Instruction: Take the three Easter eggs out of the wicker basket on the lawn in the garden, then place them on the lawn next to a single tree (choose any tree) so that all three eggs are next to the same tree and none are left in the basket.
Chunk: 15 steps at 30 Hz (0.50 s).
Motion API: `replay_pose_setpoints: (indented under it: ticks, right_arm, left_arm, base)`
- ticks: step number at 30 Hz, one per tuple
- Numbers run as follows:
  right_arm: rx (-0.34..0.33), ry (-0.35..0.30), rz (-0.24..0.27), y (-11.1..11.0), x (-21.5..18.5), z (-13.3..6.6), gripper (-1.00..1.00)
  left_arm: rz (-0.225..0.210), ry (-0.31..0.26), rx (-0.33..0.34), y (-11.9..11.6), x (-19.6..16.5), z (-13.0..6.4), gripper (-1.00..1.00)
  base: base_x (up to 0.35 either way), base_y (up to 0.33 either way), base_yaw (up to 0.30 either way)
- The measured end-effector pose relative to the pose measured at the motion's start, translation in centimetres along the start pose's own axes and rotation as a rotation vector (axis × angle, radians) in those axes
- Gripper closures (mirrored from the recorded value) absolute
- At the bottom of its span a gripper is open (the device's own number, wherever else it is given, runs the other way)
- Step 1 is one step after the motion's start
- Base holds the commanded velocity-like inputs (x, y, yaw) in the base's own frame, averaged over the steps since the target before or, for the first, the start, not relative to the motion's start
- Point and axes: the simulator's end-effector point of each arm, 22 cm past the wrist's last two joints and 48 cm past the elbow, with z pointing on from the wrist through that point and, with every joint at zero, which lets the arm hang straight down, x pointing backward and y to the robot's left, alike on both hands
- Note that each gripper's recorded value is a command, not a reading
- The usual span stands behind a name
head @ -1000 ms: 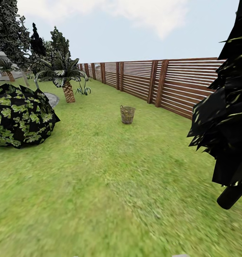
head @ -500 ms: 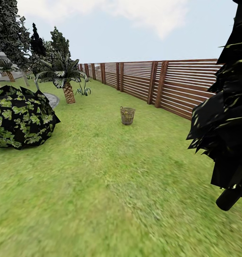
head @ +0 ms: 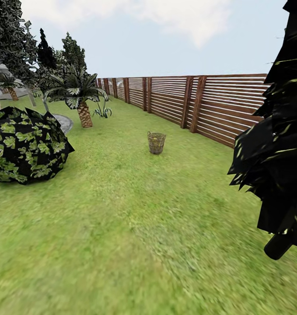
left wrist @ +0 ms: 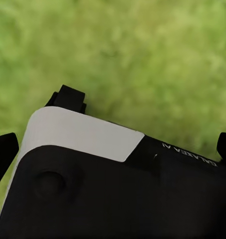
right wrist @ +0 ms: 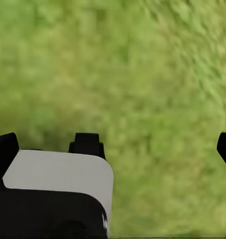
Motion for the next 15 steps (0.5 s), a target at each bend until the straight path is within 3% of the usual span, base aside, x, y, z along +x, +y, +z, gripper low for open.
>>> replay_pose_setpoints:
  ticks: [15]
  right_arm:
    - [-0.009,0.012,-0.001,0.2,0.3,-2.4,-1.0]
  left_arm:
    - [-0.011,0.072,-0.029,1.1,3.6,-2.2,-1.0]
  base:
    - [0.0,0.0,0.0]
